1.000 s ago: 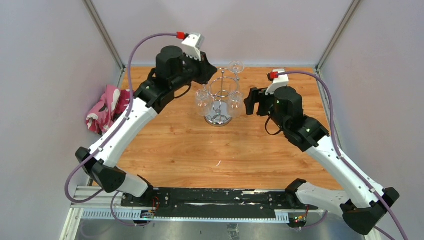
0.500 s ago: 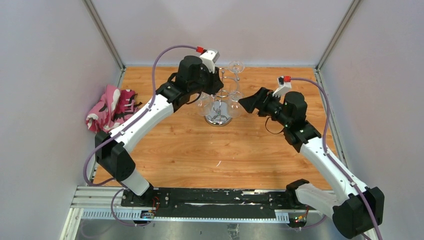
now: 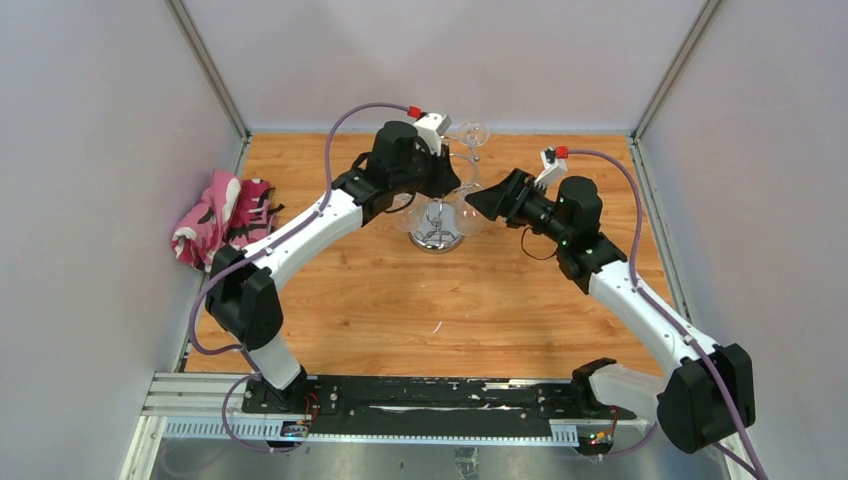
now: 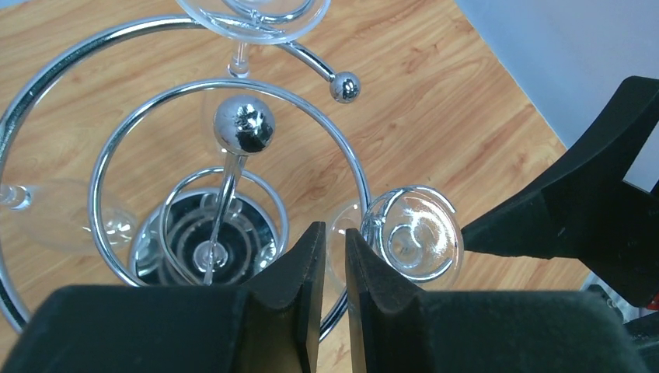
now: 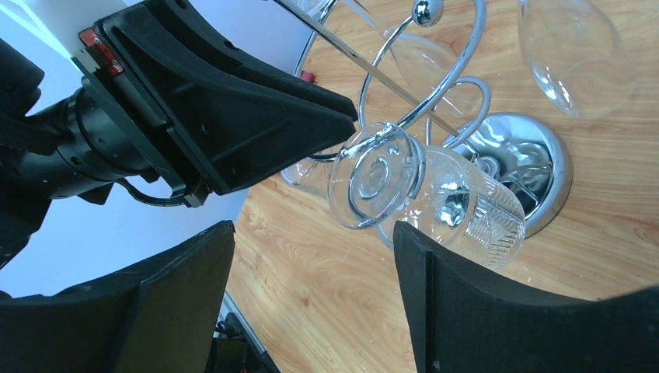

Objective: Take the wine glass off the wine glass rack

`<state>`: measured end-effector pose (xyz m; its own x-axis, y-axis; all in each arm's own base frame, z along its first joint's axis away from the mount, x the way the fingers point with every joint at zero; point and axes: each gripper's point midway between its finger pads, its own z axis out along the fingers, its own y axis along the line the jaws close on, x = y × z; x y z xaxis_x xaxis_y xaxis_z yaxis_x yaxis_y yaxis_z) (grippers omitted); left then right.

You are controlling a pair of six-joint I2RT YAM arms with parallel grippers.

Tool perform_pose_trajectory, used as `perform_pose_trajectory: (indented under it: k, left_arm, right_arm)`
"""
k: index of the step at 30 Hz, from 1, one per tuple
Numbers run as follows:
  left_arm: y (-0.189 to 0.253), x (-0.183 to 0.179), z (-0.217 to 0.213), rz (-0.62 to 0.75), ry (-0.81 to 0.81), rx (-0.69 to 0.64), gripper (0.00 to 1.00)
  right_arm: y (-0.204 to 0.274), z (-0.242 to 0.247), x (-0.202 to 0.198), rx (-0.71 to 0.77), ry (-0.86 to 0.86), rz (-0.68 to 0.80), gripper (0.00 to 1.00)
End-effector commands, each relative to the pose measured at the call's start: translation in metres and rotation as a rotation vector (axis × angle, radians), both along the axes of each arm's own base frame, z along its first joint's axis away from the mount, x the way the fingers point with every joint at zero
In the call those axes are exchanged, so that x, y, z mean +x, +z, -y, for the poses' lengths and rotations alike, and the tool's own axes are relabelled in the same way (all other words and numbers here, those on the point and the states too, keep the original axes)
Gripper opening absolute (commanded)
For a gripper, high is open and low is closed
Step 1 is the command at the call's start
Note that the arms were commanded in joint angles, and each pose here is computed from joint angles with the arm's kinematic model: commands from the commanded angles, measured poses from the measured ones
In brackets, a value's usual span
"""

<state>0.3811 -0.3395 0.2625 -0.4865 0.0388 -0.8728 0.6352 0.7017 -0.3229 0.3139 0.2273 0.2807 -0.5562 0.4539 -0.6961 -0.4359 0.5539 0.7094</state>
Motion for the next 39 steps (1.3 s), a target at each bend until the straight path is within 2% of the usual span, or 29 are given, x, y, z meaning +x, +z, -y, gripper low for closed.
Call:
perform_pose_trajectory:
  k: [1, 5, 8, 18, 28, 35, 39]
  left_arm:
    - [-0.010, -0.003, 0.010, -0.019, -0.027, -0.020, 0.20]
    - [-0.015, -0.004, 0.010, -0.028, -0.025, -0.024, 0.20]
    - [-0.018, -0.006, 0.011, -0.039, -0.033, -0.033, 0.20]
    - [-0.019, -0.009, 0.014, -0.049, -0.046, -0.043, 0.19]
    - [-0.021, -0.008, 0.015, -0.052, -0.047, -0.044, 0.19]
    - [-0.025, -0.009, 0.016, -0.061, -0.052, -0.041, 0.19]
    - [-0.025, -0.010, 0.015, -0.060, -0.057, -0.041, 0.19]
  right_arm:
    - [0.009, -0.002, 0.008, 0.033, 0.009, 0.021, 0.78]
    - [0.003, -0.005, 0.015, 0.033, 0.006, -0.001, 0.73]
    - [0.001, -0.008, 0.018, 0.052, 0.014, -0.005, 0.64]
    - [0.027, -0.007, 0.015, 0.069, 0.015, 0.036, 0.59]
    - [0.027, -0.007, 0.016, 0.067, 0.013, 0.030, 0.52]
    - [0.020, -0.017, 0.027, 0.074, 0.039, 0.004, 0.36]
    - [0.021, -0.017, 0.032, 0.066, 0.030, 0.008, 0.33]
